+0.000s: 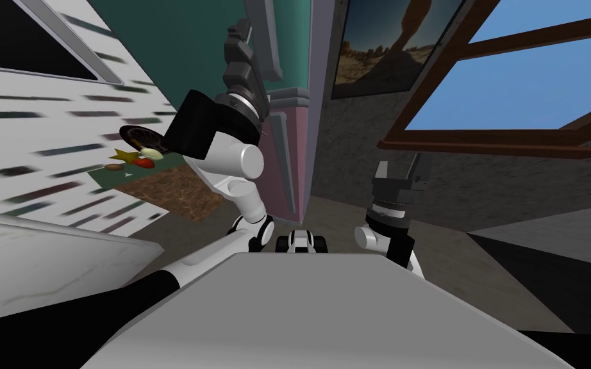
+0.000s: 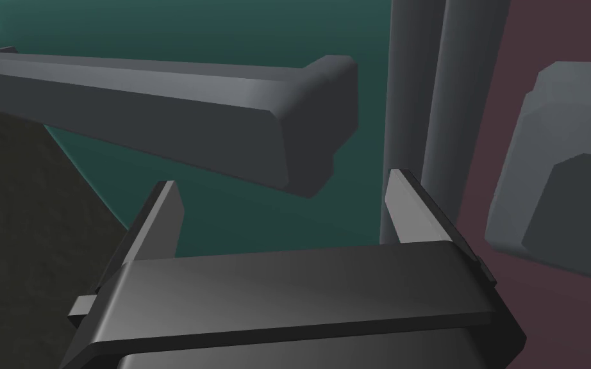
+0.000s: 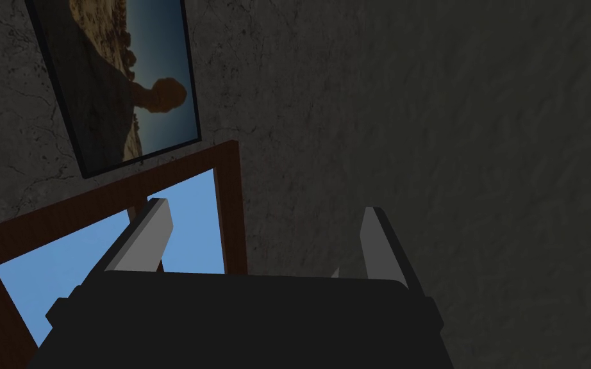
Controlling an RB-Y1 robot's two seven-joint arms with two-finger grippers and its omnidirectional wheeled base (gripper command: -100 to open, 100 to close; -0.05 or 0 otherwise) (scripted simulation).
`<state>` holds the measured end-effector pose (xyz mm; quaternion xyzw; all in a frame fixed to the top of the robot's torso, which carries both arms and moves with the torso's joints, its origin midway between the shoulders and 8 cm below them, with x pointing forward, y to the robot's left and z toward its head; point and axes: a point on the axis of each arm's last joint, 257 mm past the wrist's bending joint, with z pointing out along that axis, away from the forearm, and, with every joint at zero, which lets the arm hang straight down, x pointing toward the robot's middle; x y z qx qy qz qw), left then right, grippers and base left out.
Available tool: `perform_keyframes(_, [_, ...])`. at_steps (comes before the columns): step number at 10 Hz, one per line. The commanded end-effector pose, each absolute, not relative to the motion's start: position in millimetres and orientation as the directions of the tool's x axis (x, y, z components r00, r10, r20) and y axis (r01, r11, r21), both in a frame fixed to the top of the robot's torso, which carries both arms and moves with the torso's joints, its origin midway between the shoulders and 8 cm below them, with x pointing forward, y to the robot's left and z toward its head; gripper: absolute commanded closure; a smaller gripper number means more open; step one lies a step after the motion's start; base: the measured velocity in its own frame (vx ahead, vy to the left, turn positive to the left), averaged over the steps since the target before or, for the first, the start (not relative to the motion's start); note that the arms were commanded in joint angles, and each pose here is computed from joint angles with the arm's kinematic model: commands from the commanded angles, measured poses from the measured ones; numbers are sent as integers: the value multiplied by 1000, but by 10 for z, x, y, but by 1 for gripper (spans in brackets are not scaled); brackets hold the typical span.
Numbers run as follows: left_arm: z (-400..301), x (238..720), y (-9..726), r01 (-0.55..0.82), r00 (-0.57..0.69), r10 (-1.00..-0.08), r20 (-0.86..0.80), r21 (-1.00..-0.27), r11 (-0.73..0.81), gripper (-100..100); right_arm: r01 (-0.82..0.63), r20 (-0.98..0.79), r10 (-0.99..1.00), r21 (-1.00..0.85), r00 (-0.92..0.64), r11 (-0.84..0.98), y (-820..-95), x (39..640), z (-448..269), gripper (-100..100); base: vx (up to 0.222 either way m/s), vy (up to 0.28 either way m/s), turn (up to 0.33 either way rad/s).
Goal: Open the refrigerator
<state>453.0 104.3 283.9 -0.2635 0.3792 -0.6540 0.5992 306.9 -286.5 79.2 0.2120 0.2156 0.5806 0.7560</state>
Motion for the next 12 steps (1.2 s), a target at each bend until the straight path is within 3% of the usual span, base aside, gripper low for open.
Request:
perform_keyframes(1, [2952,4483,1030,581,-145,-983,-110,-814,5,-100,-786,-80,969,571,233,236,-2865,3069,791,0,65,-13,5])
perform_keyframes(3, [2970,4468,1028,583,-145,-983,-110,-812,5,-100,-786,-80,969,571,233,236,-2865,3069,792,0,54,-11,5])
perform_keyframes(4, [2908,4504,1035,581,-144,-983,-110,-814,6,100,-786,-80,969,571,233,236,-2865,3069,792,0,-25,2,1])
perform_keyframes(9, [2856,4450,990,581,-171,-980,-104,-814,-15,100,-786,-80,969,571,233,236,-2865,3069,792,0,-57,28,-17])
perform_keyframes(12, [2914,4261,857,578,-229,-968,-98,-814,-55,100,-787,-80,969,571,233,236,-2865,3070,792,0,-111,268,-109])
